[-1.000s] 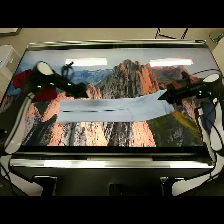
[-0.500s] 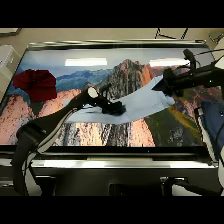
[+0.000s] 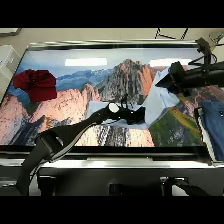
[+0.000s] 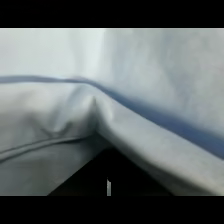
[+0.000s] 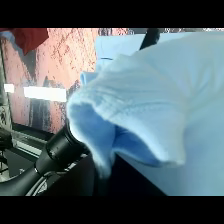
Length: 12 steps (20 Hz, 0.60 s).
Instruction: Fold the clothes and pants, and hang the long-sleeved shirts on hangers.
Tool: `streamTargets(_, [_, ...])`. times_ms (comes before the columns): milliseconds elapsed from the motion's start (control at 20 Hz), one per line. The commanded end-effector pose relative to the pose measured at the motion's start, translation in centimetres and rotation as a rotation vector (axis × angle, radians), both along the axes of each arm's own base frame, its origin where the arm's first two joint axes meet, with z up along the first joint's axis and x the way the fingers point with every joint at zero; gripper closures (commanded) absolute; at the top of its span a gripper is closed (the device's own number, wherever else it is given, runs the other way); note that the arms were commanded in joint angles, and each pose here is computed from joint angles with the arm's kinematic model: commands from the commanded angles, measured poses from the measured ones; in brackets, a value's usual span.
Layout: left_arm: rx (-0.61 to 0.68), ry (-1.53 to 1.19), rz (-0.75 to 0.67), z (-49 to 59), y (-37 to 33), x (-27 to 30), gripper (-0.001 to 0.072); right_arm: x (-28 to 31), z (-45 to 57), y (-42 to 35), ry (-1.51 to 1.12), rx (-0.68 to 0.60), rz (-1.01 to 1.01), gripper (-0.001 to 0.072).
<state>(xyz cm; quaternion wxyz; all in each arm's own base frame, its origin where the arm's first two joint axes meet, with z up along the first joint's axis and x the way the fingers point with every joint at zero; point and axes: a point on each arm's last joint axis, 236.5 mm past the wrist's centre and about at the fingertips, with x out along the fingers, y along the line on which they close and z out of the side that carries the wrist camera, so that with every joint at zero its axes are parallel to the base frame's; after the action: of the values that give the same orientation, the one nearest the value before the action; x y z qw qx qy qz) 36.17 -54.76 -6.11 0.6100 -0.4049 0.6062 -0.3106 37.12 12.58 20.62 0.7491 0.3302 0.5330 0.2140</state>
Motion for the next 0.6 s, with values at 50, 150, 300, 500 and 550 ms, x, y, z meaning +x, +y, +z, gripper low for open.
streamTargets(50, [0.044, -0.093, 0.009, 0.2, 2.5, 3.0, 0.0687, 1.0, -0.4, 0.1, 0.008, 0.023, -0.02, 0.0676])
streamTargets(150, [0.169, -0.184, -0.039, 0.7, 8.5, 6.4, 0.0687, 2.6, -0.5, 0.9, -0.002, 0.083, -0.018, 0.0676])
streamTargets(300, [0.401, -0.363, -0.017, 5.4, 21.6, 12.7, 0.0687, 4.9, -1.1, 3.2, -0.011, 0.191, 0.006, 0.0675])
streamTargets(500, [0.603, -0.542, 0.179, 16.5, 38.1, 16.5, 0.0686, 6.2, -5.0, 9.5, 0.058, 0.235, 0.085, 0.0675])
streamTargets(550, [0.627, -0.577, 0.235, 19.5, 41.3, 16.3, 0.0686, 6.3, -6.3, 11.7, 0.08, 0.246, 0.105, 0.0675])
